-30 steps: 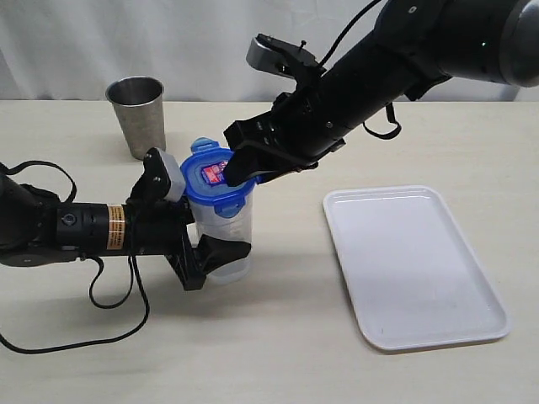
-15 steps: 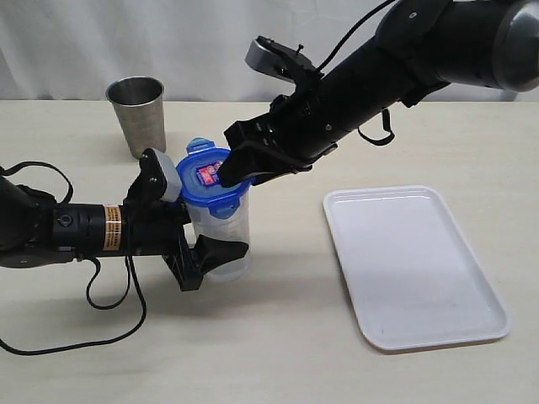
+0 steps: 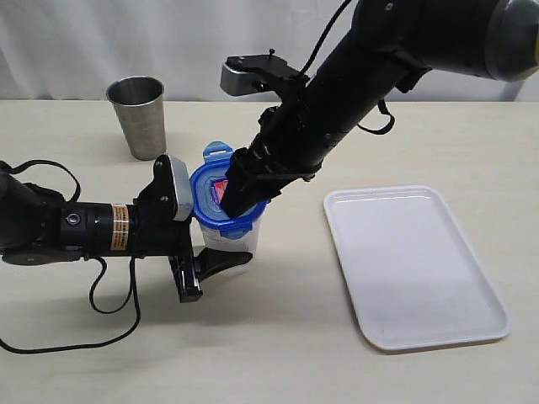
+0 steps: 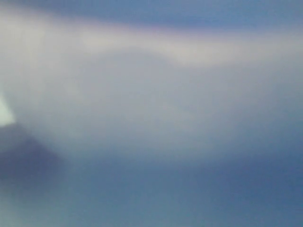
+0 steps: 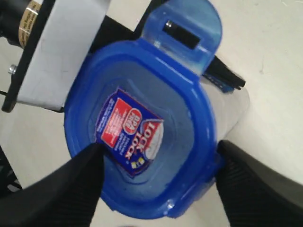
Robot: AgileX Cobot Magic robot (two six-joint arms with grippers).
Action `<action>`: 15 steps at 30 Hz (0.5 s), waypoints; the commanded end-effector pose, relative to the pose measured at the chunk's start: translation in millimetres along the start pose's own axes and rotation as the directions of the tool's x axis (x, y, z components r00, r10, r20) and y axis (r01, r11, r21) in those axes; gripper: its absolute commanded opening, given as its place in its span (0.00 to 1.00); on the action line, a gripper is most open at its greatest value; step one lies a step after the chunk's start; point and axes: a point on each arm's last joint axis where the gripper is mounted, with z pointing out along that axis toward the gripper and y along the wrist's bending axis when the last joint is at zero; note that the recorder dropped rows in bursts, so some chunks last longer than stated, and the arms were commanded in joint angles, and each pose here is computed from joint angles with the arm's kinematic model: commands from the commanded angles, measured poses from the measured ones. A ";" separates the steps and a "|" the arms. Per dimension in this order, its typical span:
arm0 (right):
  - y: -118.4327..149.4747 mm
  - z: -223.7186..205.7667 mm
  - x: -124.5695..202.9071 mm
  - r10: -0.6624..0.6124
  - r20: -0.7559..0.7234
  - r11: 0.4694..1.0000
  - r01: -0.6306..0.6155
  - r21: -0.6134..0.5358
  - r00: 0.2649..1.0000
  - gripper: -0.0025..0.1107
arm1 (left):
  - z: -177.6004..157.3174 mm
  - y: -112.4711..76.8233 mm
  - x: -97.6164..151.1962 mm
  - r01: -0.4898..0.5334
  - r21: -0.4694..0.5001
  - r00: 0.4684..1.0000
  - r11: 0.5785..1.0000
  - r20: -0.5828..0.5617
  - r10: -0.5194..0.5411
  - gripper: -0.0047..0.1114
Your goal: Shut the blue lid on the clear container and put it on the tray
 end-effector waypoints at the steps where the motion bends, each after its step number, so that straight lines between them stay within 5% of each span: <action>1: 0.6 -8.0 -0.5 -0.118 0.011 0.986 0.116 0.121 0.993 0.57 | 5.5 -5.8 2.5 -0.020 0.039 0.999 0.999 -0.043 0.022 0.04; 8: 0.9 -50.2 0.7 -0.337 -0.027 0.881 0.325 0.344 0.941 0.57 | 5.4 -5.7 3.3 -0.028 0.038 0.998 0.999 -0.052 0.030 0.04; 11: 12.5 -62.7 0.3 -0.481 -0.024 0.826 0.462 0.323 0.876 0.57 | 5.4 -5.7 3.3 -0.034 0.038 0.998 0.999 -0.051 0.036 0.04; 15: 31.7 -61.4 -2.7 -0.664 0.068 0.742 0.644 0.186 0.745 0.57 | 5.4 -5.6 3.9 -0.171 0.045 0.983 0.984 -0.053 0.173 0.04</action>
